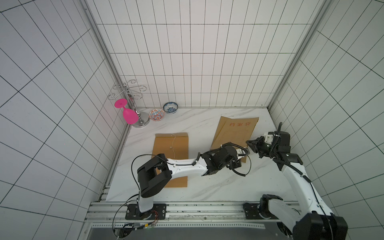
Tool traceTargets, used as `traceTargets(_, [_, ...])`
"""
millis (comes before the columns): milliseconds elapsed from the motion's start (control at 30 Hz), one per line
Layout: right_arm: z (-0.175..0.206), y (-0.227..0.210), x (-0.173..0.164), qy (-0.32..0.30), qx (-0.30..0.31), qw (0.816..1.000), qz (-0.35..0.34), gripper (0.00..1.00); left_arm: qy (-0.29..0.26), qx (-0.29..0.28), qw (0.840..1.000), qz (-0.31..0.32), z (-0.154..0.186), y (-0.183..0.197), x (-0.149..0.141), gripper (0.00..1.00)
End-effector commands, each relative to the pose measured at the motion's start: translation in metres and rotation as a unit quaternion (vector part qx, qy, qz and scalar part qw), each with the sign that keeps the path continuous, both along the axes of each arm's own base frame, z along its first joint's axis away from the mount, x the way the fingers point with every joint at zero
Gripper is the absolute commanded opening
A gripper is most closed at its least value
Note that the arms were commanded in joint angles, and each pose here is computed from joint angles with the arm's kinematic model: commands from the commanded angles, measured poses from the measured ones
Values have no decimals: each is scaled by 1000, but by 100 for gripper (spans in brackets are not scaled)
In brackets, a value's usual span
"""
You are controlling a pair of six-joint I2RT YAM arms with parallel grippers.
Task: Open the file bag
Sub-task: Pick up the file bag from the file bag.
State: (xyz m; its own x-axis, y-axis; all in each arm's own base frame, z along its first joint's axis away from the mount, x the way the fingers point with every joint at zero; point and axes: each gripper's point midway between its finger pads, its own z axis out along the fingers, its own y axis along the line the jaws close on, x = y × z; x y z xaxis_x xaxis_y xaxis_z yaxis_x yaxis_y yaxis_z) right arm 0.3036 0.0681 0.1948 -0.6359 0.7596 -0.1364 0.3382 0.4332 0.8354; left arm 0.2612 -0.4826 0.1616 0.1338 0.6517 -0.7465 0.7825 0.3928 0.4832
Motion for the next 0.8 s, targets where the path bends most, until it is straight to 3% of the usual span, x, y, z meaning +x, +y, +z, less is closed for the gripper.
traceTargets(0, [26,5,0,-22,7,1000,3,0,-68,13,996,50,14,-1,21,85])
traceTargets(167, [25,8,-2,-19,10,1000,7,0,-85,15,994,65,15,-3,29,69])
traceTargets(633, [28,9,0,-20,9,1000,8,0,-82,0,993,81,19,-1,34,0])
traceTargets(700, [31,8,1,-25,6,1000,8,13,-80,-8,993,85,24,2,35,0])
traceTargets(767, [38,5,4,-36,-5,999,7,41,-69,-27,993,93,34,6,37,0])
